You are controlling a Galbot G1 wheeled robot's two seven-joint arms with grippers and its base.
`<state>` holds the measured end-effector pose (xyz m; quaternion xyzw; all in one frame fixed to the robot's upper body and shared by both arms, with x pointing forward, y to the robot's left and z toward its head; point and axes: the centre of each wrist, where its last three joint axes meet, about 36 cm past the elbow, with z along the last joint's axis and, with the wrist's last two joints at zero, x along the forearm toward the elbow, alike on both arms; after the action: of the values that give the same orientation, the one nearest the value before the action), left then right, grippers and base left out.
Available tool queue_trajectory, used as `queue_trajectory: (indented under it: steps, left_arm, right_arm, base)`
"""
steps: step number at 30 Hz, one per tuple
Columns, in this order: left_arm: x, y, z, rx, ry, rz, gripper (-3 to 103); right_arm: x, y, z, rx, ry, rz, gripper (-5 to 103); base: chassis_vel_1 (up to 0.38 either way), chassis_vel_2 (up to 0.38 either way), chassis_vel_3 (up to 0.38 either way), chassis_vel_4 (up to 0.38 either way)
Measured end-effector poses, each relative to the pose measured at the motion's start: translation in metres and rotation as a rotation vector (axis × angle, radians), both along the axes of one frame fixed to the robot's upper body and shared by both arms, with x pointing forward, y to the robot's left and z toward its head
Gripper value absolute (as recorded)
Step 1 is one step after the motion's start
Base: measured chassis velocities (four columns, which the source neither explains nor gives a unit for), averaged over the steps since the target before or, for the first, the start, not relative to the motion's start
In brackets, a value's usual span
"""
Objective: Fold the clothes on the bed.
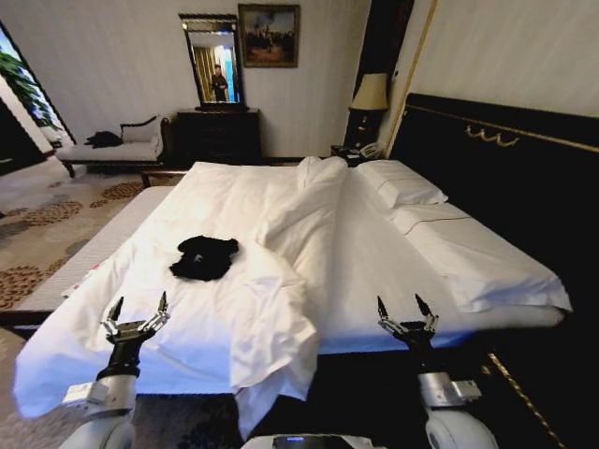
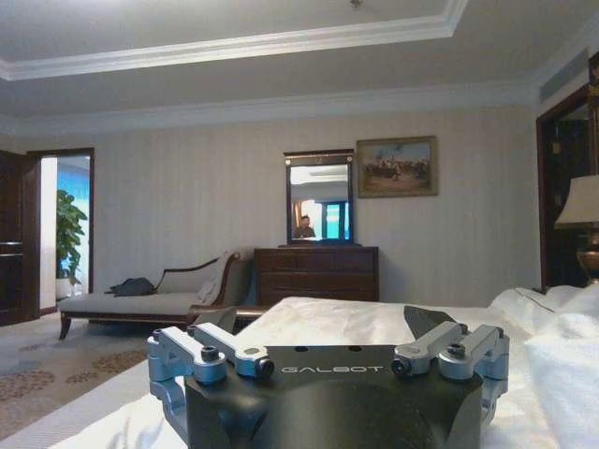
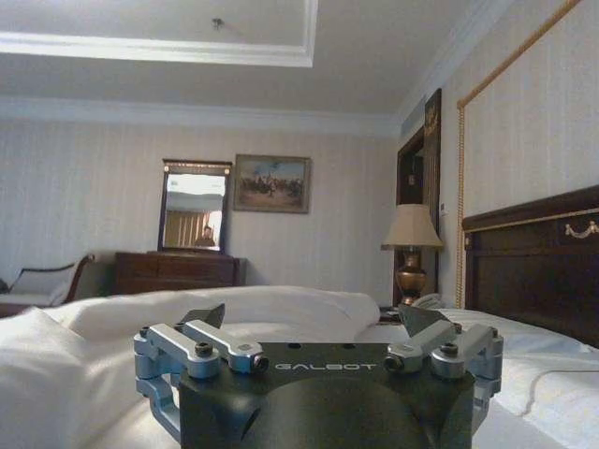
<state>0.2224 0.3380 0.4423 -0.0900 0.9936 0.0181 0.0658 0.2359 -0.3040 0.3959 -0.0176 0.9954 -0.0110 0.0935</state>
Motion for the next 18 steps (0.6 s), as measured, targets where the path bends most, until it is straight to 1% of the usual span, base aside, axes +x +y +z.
queue_trajectory:
  steps: [3,6,7,9,10,11,12,13,15,16,18]
  left_arm:
    - [-0.001,0.002,0.001,0.003,0.011,0.0,100]
    - [-0.001,0.004,0.001,0.009,0.013,0.004,100]
    - [-0.002,0.008,0.001,0.012,0.017,0.012,100]
    - [-0.005,0.014,0.002,0.025,0.026,0.021,100]
    - [-0.006,0.017,0.004,0.037,0.028,0.026,100]
    - [-0.006,0.017,0.004,0.037,0.028,0.026,100]
    - [-0.007,0.019,0.005,0.044,0.028,0.03,100]
    - [-0.009,0.025,0.007,0.057,0.026,0.047,100]
    - [-0.014,0.032,0.01,0.067,0.029,0.068,100]
    - [-0.014,0.032,0.01,0.067,0.029,0.068,100]
    - [-0.019,0.037,0.013,0.081,0.033,0.086,100]
  right_arm:
    - [0.006,0.0,-0.002,0.046,0.002,0.0,100]
    - [0.008,0.001,-0.004,0.067,0.003,-0.001,100]
    - [0.009,0.006,-0.006,0.127,0.011,-0.005,100]
    - [0.009,0.024,0.002,0.295,0.066,0.004,100]
    - [0.01,0.033,0.01,0.408,0.098,0.011,100]
    - [0.01,0.033,0.01,0.408,0.098,0.011,100]
    - [0.011,0.038,0.015,0.468,0.115,0.015,100]
    - [0.016,0.053,0.034,0.673,0.193,0.028,100]
    - [0.021,0.068,0.052,0.864,0.292,0.065,100]
    - [0.021,0.068,0.052,0.864,0.292,0.065,100]
    - [0.029,0.082,0.062,0.994,0.381,0.139,100]
  base:
    - [0.106,0.046,-0.071,-0.079]
    - [0.0,0.0,0.0,0.0]
    - [0.0,0.0,0.0,0.0]
    - [-0.046,-0.052,0.044,0.033]
    - [-0.067,-0.071,0.061,0.006]
    - [-0.067,-0.071,0.061,0.006]
    - [-0.067,-0.071,0.038,0.006]
    - [0.0,0.0,0.0,0.0]
    - [0.0,0.0,0.0,0.0]
    - [0.0,0.0,0.0,0.0]
    - [0.0,0.0,0.0,0.0]
